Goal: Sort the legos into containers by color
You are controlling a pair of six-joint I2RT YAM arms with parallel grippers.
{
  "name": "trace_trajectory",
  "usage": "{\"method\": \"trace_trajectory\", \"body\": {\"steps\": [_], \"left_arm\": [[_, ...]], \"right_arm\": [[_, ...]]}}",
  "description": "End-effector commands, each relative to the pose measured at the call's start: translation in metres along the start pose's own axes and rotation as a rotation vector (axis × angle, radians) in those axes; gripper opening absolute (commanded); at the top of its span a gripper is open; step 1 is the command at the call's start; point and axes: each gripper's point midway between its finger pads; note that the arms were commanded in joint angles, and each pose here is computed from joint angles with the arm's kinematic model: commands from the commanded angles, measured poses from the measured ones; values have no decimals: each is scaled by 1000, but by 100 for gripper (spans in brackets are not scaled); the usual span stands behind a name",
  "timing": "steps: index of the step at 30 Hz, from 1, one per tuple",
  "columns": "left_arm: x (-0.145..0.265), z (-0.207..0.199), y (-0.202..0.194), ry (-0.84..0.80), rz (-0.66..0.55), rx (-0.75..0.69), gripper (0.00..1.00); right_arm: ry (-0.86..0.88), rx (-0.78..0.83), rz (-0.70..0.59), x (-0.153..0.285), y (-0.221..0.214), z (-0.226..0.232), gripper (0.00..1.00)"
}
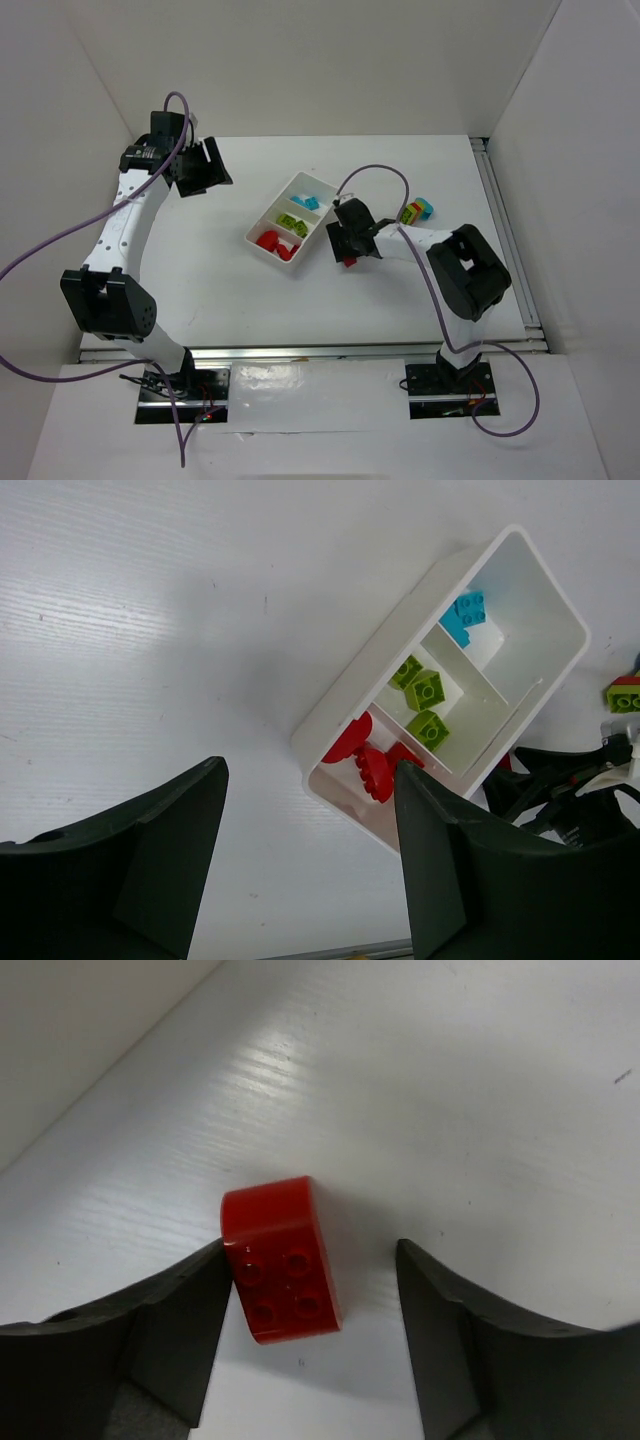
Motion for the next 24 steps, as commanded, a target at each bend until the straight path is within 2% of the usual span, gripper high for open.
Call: {"method": "trace_trajectory", "body": {"steps": [1, 2, 3, 5, 7, 12, 15, 19, 24], "left_arm": [[-3, -5, 3, -26, -15, -19, 77], [-3, -5, 3, -26, -15, -19, 77], [-4, -6, 5, -26, -15, -19, 77], [-4, -6, 5, -26, -15, -19, 77], [-3, -6, 8, -28, -24, -20, 77], [1, -3, 16, -5, -49, -31, 77], [1, -4, 16, -5, -49, -20, 77], [-1, -3, 13, -4, -40, -8, 77], [8, -2, 15, 4, -62, -10, 77]], "right_arm": [[15, 23, -2, -8, -2, 2, 65], [19, 22, -11, -8, 2, 3, 59], [24, -2, -21, -4, 6, 5, 43], [21, -25, -36, 6, 5, 2, 29], [28, -48, -103, 30, 21, 1, 17], [94, -37, -213, 94, 50, 20, 15], [187, -24, -278, 122, 75, 51, 15], [289, 44, -283, 125, 92, 103, 15], [393, 112, -262, 102, 95, 160, 17]]}}
Point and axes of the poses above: each gripper's point midway between its finger pads, its own x axis back along the fingers, its own z axis along the line the jaws close on, y = z × x, and after that the axes turned 11 degrees about -x, right-handed
